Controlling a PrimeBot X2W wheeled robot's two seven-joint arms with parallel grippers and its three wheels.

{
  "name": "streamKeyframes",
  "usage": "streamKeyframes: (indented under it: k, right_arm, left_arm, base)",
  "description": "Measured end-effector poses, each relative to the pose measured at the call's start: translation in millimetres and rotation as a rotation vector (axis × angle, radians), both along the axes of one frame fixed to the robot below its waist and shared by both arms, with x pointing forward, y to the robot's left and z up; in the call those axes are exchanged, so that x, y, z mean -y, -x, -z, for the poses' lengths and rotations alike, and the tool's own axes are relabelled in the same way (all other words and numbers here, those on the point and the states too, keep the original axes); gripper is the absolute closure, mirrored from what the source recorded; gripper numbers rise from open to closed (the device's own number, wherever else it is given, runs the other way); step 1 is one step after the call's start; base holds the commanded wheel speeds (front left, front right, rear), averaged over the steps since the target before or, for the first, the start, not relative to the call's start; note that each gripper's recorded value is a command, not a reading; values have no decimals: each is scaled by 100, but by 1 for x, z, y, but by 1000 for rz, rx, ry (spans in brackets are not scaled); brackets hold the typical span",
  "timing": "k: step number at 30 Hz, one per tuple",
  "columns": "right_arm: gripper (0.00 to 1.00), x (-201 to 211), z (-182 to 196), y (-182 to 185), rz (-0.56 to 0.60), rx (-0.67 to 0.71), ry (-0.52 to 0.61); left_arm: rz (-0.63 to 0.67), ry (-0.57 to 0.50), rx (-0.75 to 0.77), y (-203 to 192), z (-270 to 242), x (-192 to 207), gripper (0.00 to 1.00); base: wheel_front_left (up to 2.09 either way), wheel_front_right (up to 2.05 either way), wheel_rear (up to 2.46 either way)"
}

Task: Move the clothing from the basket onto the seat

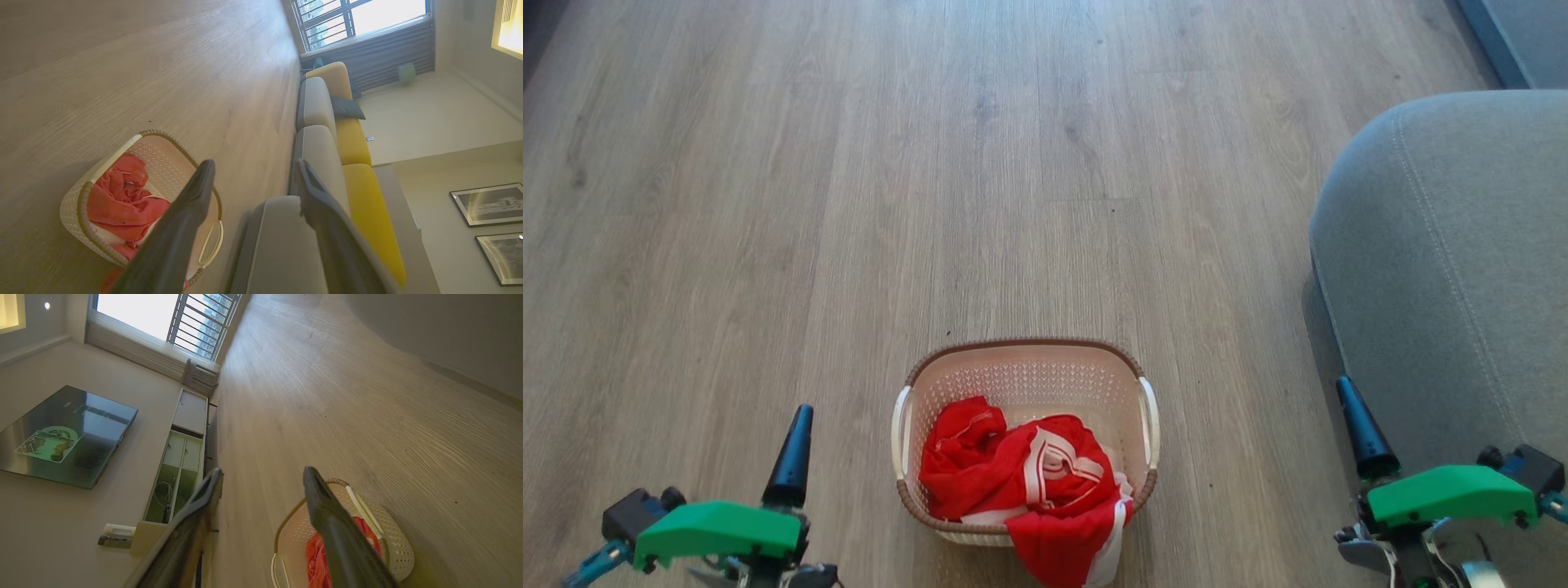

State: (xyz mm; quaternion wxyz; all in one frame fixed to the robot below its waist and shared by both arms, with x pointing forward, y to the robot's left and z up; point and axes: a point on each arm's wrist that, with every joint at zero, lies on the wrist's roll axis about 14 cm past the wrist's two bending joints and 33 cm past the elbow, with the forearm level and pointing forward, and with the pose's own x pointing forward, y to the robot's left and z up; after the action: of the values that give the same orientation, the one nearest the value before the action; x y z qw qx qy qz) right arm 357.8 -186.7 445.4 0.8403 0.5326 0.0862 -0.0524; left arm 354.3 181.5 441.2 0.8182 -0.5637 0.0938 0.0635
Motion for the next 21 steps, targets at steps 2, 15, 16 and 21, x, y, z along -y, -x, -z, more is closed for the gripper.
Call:
streamKeyframes:
  k: [2, 15, 16, 21]
  right_arm:
    - [0, -1, -1, 0, -6, 4, 28]
    - [0, -7, -4, -4, -59, 20, 200]
    - [0, -7, -5, -5, -61, 25, 215]
    - [0, -9, -10, -9, -81, 45, 285]
  left_arm:
    - [6, -26, -2, 0, 0, 0, 0]
    - [30, -186, 15, -2, -5, 2, 0]
    - [30, -199, 17, -2, -5, 2, 0]
    - [38, -258, 25, -3, -7, 1, 0]
  base:
    - [0, 0, 0]
    - [0, 0, 0]
    - [0, 0, 0]
    - [0, 0, 0]
